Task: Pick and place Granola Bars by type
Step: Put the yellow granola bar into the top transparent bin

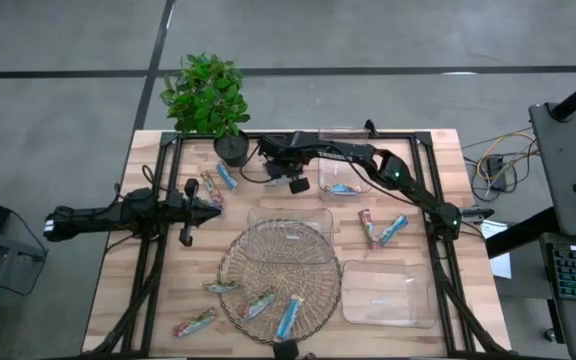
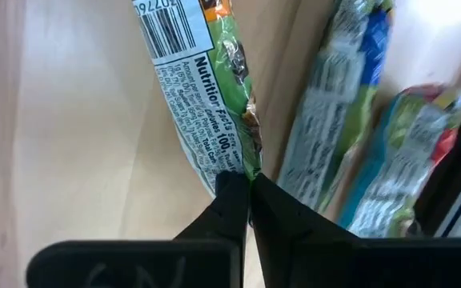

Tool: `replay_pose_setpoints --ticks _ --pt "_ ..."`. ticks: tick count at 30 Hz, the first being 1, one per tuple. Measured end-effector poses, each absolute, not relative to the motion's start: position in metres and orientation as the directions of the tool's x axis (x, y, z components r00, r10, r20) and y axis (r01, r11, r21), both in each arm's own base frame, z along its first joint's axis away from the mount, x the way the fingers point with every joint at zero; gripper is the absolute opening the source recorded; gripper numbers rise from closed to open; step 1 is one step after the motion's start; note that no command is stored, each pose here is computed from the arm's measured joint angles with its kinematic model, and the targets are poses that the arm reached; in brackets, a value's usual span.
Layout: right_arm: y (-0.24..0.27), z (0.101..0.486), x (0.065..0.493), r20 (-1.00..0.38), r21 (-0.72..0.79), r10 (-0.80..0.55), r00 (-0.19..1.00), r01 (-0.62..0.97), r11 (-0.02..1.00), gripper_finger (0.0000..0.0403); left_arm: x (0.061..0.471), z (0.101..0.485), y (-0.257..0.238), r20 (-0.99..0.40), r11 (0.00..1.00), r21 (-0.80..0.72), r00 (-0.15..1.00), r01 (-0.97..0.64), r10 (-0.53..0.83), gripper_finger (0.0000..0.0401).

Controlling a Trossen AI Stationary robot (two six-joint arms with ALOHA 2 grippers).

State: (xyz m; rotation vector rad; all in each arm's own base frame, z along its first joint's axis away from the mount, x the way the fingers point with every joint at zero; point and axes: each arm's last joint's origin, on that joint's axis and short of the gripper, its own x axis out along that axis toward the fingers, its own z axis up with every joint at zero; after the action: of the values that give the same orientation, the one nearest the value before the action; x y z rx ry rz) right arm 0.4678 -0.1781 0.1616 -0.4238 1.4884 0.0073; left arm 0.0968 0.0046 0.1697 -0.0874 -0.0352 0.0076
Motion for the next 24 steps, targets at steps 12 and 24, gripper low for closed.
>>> replay_pose_setpoints --ticks 12,24 --pt "-0.175 0.204 0.46 -0.969 -0.247 -0.239 0.069 -0.161 0.956 0.0008 0.097 0.17 0.005 0.035 0.996 -0.087 0.999 -0.006 0.009 0.0" --pt "-0.165 0.254 0.444 -0.963 -0.241 -0.232 0.14 -0.053 0.969 0.0008 0.097 0.17 0.005 0.035 0.996 -0.087 0.999 -0.005 0.009 0.0"
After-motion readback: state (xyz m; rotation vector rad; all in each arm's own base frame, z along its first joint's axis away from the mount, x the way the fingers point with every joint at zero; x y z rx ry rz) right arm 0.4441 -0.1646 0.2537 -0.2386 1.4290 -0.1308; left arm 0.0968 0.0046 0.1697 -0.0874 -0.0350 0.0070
